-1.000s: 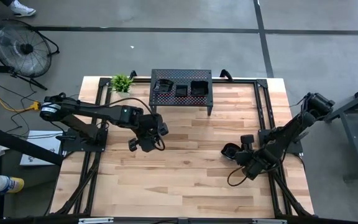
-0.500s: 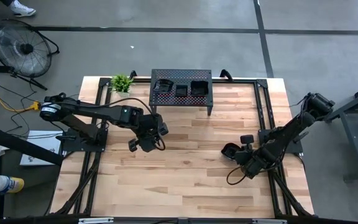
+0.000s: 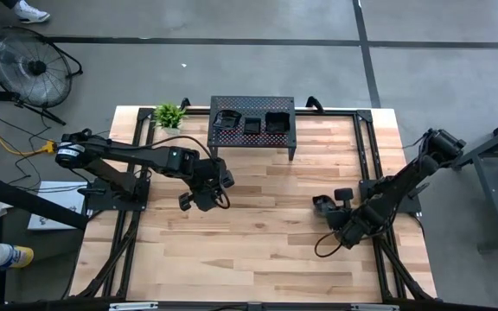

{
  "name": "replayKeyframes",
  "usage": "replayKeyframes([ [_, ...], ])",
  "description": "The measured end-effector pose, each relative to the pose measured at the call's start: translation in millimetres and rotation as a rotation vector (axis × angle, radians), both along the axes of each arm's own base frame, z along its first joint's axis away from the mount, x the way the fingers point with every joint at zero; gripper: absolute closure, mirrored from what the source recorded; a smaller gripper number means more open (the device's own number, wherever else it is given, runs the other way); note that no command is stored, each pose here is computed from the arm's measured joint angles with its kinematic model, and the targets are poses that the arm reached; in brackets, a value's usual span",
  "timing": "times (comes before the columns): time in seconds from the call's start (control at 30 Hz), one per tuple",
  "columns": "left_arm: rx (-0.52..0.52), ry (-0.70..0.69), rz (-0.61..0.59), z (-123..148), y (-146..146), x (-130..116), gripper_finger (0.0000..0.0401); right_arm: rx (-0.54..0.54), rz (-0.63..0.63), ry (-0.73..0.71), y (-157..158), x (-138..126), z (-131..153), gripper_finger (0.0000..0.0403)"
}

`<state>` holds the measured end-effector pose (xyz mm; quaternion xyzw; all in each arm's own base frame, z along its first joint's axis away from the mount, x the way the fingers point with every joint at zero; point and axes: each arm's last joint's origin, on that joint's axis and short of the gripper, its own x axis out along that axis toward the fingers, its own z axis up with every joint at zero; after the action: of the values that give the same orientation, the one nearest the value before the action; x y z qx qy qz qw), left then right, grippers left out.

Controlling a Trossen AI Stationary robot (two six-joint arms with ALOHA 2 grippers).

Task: Pick & Place Mini shaped plates
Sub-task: Stack the leaf-shaped plate on top of the leaf-shaped plate on the shelf

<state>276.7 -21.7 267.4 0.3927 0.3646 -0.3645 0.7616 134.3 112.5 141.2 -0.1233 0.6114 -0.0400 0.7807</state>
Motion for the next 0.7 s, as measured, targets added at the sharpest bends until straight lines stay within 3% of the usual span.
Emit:
replayKeyframes([
  [0.43, 0.063, -0.101, -0.099, 3, 0, 5, 0.0284, -0.005, 0.117, -0.177, 23, 35, 65, 0.0402],
  [0.7, 0.146, -0.204, -0.226, 7, 0, 10, 0.0284, -0.030, 0.221, -0.316, 21, 66, 107, 0.0402],
])
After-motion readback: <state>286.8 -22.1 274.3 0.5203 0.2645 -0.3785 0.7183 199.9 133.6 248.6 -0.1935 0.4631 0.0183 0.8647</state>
